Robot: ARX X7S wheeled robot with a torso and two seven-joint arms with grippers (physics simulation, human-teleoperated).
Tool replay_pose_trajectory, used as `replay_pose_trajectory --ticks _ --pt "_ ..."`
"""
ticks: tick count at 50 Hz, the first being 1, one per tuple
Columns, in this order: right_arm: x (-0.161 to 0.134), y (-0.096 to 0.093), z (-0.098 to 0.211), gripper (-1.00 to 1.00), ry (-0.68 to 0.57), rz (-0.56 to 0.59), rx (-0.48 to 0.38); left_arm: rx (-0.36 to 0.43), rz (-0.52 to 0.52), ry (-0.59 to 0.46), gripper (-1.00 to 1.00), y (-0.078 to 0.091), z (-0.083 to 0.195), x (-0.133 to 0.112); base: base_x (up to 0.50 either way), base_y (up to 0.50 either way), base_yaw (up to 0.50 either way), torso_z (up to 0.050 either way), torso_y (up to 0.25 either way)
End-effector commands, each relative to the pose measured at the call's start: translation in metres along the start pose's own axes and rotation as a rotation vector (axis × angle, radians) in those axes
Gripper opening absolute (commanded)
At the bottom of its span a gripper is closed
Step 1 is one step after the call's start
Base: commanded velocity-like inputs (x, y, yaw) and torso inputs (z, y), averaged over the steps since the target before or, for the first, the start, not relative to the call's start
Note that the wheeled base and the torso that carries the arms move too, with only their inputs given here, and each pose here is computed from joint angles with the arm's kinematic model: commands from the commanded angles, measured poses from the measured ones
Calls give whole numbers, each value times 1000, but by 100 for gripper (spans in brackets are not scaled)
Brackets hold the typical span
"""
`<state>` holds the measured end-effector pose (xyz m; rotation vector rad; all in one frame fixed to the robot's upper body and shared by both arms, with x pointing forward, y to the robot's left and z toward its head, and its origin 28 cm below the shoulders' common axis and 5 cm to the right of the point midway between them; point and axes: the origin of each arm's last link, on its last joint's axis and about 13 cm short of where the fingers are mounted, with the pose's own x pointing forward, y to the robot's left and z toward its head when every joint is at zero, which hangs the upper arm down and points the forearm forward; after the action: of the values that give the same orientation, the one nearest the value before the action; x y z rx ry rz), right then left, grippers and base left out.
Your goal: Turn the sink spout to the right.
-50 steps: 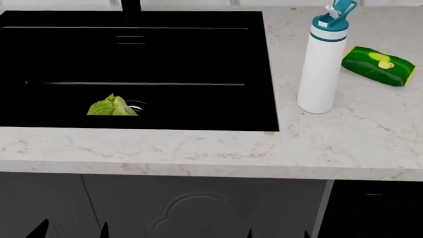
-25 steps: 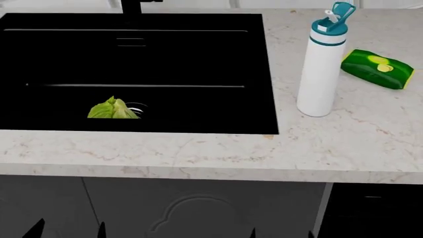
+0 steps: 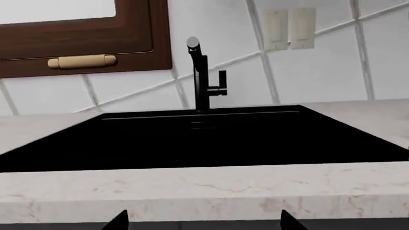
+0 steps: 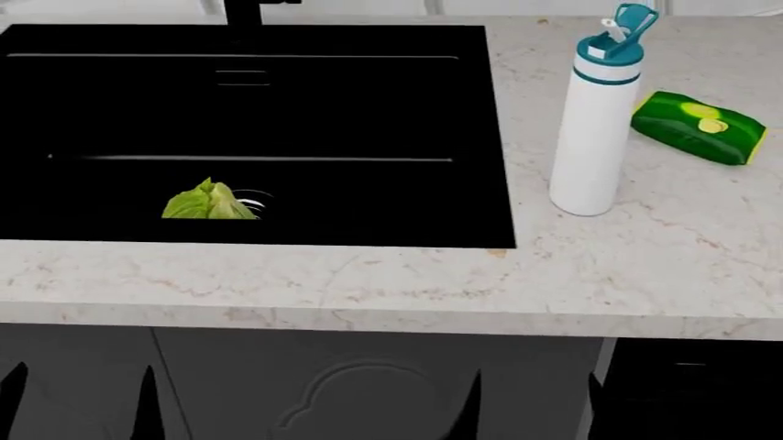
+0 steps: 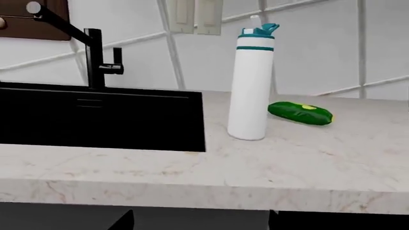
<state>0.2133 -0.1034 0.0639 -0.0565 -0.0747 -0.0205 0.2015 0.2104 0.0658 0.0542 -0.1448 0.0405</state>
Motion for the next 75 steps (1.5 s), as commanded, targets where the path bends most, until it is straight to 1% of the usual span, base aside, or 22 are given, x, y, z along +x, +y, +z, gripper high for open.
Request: replay_pose_trajectory --ticks 1,3,4,5,6,9,16,21,22,23,27,32,33,35,39,42,43,52,57,59,75 --pt "3 -2 24 100 -46 18 -9 18 14 -72 100 2 35 3 0 0 0 0 0" --pt "4 -3 28 100 -55 16 -16 21 11 -84 100 3 39 5 0 0 0 0 0" --pt "5 -4 31 100 -61 14 -18 33 18 -77 100 4 36 7 0 0 0 0 0" --pt "7 -5 34 100 -69 8 -20 22 23 -80 100 5 39 8 0 0 0 0 0" --pt "7 -6 37 100 -77 6 -23 37 32 -92 100 6 43 9 0 0 0 0 0" --pt "11 -10 48 100 -101 -6 -34 42 42 -115 100 11 54 11 0 0 0 0 0" --pt "11 -18 60 100 -124 -30 -47 56 70 -140 100 18 68 12 0 0 0 0 0" --pt "14 -27 75 100 -159 -61 -68 70 95 -161 100 26 79 13 0 0 0 0 0" --pt "15 -28 75 100 -159 -64 -70 75 99 -165 100 27 80 13 0 0 0 0 0" --pt "16 -30 74 100 -158 -76 -94 78 106 -169 100 29 81 13 0 0 0 0 0" --pt "17 -33 80 100 -169 -85 -101 88 126 -175 100 34 86 13 0 0 0 0 0" --pt "18 -40 83 100 -177 -117 -95 87 147 -182 100 37 88 13 0 0 0 0 0" --pt "18 -42 83 100 -170 -128 -66 93 151 -182 100 37 89 12 0 0 0 0 0" --pt "17 -43 83 100 -168 -132 -91 86 167 -182 100 40 89 11 0 0 0 0 0" --pt "15 -47 88 100 -174 -147 -96 90 183 -188 100 43 93 10 0 0 0 0 0" --pt "15 -47 86 100 -174 -152 -106 104 168 -177 100 40 90 10 0 0 0 0 0" --pt "15 -47 87 100 -175 -153 -107 93 178 -180 100 42 92 10 0 0 0 0 0" --pt "17 -50 105 100 -216 -162 -117 97 178 -203 100 44 106 12 0 0 0 0 0" --pt "21 -52 112 100 -228 -168 -124 95 188 -213 100 47 112 18 0 0 0 0 0" --pt "21 -52 111 100 -227 -165 -125 93 187 -222 100 47 116 20 0 0 0 0 0" --pt "21 -52 107 100 -219 -163 -125 95 178 -220 100 45 117 22 0 0 0 0 0"
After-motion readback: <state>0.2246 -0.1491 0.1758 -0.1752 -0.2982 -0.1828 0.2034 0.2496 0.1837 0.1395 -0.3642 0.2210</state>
